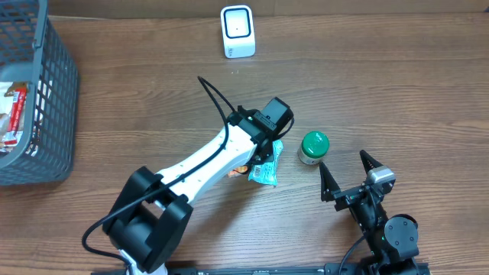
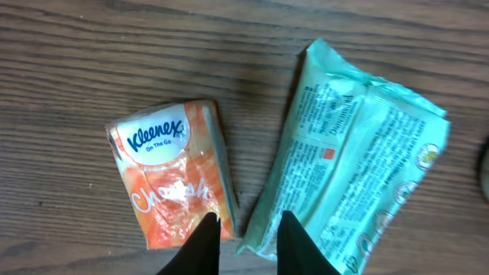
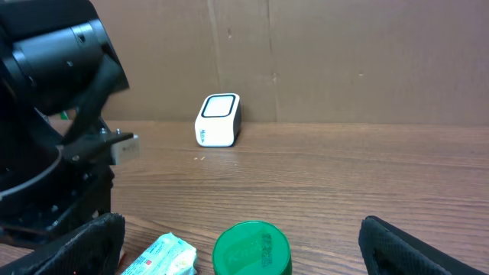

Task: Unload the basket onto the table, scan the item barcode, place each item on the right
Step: 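Lower the held packs onto the table beside the green jar, then open the left gripper and swing it back toward the grey basket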

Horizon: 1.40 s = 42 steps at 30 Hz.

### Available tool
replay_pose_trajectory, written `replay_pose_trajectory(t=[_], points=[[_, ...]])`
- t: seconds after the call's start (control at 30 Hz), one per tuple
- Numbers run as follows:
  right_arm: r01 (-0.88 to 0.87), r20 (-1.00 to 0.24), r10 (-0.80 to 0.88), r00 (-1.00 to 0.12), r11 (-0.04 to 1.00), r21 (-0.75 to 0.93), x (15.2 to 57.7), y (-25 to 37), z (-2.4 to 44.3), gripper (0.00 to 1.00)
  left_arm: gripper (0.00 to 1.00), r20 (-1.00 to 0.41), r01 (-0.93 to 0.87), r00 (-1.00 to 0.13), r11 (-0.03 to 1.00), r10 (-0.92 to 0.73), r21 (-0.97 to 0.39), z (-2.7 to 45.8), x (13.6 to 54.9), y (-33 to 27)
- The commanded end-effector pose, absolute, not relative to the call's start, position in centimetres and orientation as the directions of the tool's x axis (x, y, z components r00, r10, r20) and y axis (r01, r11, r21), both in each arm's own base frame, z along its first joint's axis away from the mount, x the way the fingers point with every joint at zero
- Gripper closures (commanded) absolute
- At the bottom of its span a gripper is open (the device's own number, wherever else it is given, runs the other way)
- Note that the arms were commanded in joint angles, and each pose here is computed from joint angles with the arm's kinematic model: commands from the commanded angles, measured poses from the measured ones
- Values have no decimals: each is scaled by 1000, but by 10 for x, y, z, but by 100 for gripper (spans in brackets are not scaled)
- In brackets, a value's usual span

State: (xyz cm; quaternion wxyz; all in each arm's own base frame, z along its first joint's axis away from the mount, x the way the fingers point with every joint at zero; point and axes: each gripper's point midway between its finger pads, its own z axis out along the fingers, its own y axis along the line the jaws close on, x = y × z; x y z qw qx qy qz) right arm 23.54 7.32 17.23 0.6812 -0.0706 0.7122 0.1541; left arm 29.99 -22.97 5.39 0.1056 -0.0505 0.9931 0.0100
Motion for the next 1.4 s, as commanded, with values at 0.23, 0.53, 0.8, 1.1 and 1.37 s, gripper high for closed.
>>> replay_pose_trajectory(t=[0.23, 0.53, 0.8, 1.1, 1.37], points=[[-309, -992, 115, -60, 942, 128, 235, 73, 170, 0, 79, -177, -139, -978, 982, -115, 130, 18, 299, -212], [-309, -992, 115, -60, 942, 128, 235, 73, 170, 0, 84, -159, -133, -981, 980, -109, 150, 10, 297, -210], [-309, -992, 114, -59, 942, 127, 235, 73, 170, 0, 90, -140, -130, -984, 977, -106, 171, 6, 293, -206], [-309, -992, 114, -59, 943, 127, 235, 73, 170, 0, 96, -76, -90, -994, 977, -77, 191, -11, 288, -204], [-309, -992, 115, -60, 942, 128, 235, 73, 170, 0, 96, -74, -88, -994, 986, -78, 144, 42, 313, -206]])
